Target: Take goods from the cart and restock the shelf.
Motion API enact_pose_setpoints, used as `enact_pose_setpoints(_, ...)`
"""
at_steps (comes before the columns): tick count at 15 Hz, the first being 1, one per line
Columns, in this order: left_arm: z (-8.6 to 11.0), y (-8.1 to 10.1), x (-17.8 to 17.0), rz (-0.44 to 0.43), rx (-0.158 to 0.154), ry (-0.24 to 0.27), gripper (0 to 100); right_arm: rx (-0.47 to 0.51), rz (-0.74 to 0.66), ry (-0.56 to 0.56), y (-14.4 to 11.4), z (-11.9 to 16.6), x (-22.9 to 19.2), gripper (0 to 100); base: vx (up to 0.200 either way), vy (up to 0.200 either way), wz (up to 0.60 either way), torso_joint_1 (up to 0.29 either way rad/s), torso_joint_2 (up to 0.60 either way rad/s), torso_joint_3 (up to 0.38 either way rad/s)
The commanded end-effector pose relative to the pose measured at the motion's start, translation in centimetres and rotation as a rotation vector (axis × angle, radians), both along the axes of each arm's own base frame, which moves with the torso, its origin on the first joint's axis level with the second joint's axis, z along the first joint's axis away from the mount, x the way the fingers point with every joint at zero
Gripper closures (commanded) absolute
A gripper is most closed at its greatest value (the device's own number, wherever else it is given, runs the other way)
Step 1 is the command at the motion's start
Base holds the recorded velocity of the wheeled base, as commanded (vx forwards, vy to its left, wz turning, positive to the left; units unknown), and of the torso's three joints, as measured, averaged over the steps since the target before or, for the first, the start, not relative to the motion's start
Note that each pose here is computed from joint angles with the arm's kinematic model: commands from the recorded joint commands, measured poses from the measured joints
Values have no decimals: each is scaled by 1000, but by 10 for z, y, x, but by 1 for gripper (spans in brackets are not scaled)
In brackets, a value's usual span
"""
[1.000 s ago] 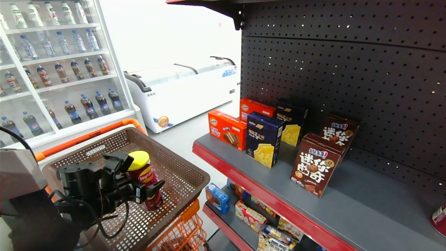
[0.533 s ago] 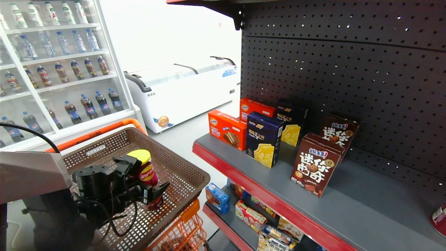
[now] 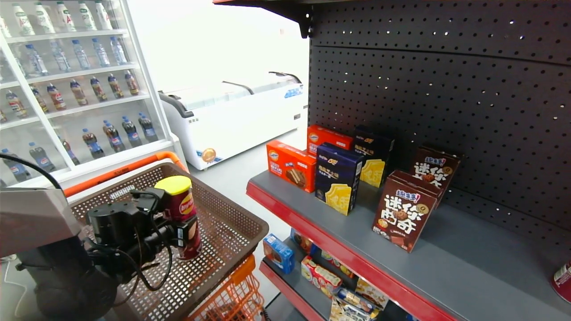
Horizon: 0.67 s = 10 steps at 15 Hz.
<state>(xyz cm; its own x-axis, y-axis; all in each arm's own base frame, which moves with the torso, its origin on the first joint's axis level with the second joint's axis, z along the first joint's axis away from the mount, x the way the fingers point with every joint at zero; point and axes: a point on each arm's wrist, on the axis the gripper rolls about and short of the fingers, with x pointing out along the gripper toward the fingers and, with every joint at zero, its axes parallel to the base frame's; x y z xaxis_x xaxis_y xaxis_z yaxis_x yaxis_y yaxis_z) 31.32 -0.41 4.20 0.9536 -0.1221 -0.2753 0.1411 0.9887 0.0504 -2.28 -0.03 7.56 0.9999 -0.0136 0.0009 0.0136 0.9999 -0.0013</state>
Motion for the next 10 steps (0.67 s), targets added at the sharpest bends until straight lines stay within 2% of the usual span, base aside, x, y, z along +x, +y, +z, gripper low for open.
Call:
enact_pose_setpoints(1,57,1,-22,22,-13,-90,100,0,0,-1,0,0,0,0,0,0,0,0,0,0)
enact_pose_setpoints(3,94,0,-44,20,-30,-81,100,0,0,-1,0,0,0,0,0,0,0,0,0,0)
enact_pose_setpoints(4,112,-1,-62,22,-51,-83,100,0,0,-1,0,0,0,0,0,0,0,0,0,0)
enact_pose_setpoints(5,128,0,-79,28,-53,-99,100,0,0,-1,0,0,0,0,0,0,0,0,0,0)
enact_pose_setpoints(6,134,0,-87,31,-51,-100,100,0,0,-2,0,0,0,0,0,0,0,0,0,0)
enact_pose_setpoints(8,155,1,-141,31,-52,-87,100,0,0,-1,0,0,0,0,0,0,0,0,0,0)
enact_pose_setpoints(10,160,1,-186,17,-50,-69,100,0,0,-1,0,0,0,0,0,0,0,0,0,0)
